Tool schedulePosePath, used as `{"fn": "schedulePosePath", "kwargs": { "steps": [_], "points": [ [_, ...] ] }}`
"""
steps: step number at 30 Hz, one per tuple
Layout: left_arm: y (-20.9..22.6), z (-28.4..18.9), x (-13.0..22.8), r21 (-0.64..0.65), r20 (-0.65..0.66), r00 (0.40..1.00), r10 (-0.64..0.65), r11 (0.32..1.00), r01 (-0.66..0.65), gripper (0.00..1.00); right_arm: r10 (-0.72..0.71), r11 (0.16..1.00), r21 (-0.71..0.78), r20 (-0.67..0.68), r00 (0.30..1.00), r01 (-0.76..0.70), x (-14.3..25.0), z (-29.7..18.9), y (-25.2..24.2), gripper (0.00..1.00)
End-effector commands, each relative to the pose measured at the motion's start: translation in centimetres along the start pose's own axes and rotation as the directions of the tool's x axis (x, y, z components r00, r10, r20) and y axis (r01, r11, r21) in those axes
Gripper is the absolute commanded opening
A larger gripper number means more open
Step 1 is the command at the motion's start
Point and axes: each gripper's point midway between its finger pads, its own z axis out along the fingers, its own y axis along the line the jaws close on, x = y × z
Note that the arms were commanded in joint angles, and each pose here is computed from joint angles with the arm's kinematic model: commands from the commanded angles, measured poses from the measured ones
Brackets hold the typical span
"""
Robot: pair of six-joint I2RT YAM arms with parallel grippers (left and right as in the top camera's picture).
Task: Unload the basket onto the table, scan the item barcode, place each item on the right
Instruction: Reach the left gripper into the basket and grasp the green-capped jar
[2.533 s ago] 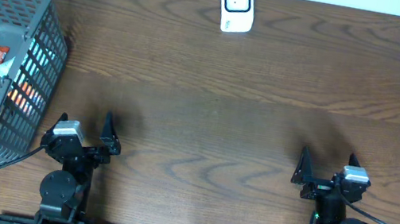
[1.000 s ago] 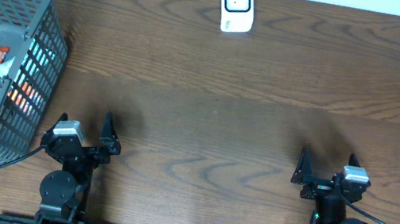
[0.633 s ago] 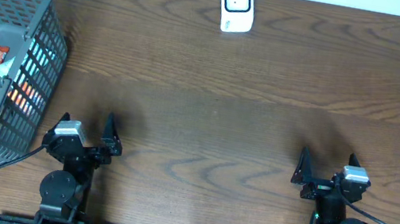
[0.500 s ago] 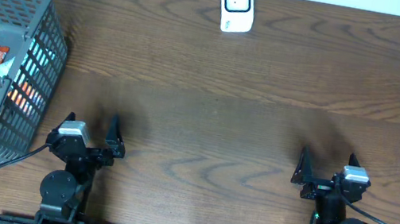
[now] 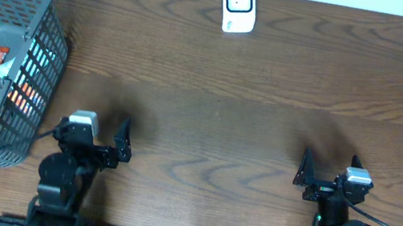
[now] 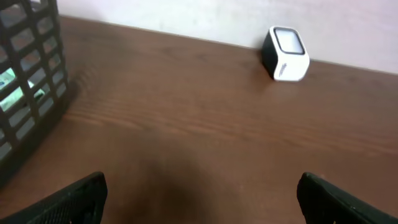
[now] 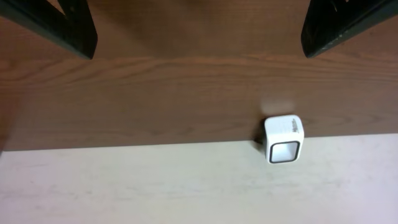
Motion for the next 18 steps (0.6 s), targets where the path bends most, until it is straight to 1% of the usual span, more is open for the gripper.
{"fn": "schedulePosePath", "kwargs": {
  "steps": [1,4,7,12,16,18],
  "points": [
    [-0.7,-0.2,-2.3,0.004,-0.051,0.999,0.005,1.0,-0.005,0.98,-0.005,1.0,0.007,-0.004,1.0,0.005,0.1,0.0,-0.2,0.99],
    [-1.1,-0.3,-2.8,0.004,-0.141,0.99,-0.001,1.0,0.002,0.98,-0.005,1.0,0.007,-0.004,1.0,0.005,0.1,0.0,-0.2,0.99],
    [-2.4,-0.5,-2.7,0.063,-0.217,0.976,0.001,0.998,0.013,0.98,-0.005,1.0,0.007,-0.004,1.0,0.005,0.1,0.0,-0.2,0.99],
    [-4.4,-0.6,-2.4,0.174,-0.247,0.969,0.003,0.984,0.042,0.98,-0.005,1.0,0.007,-0.004,1.0,0.005,0.1,0.0,-0.2,0.99],
    [-5.7,-1.3,-3.2,0.239,-0.265,0.964,0.004,0.969,0.062,0.98,-0.005,1.0,0.007,-0.004,1.0,0.005,0.1,0.0,-0.2,0.99],
    [-5.9,-1.8,-3.8,0.233,-0.287,0.958,0.002,0.97,0.068,0.98,-0.005,1.0,0.007,-0.004,1.0,0.005,0.1,0.0,-0.2,0.99]
  ]
}}
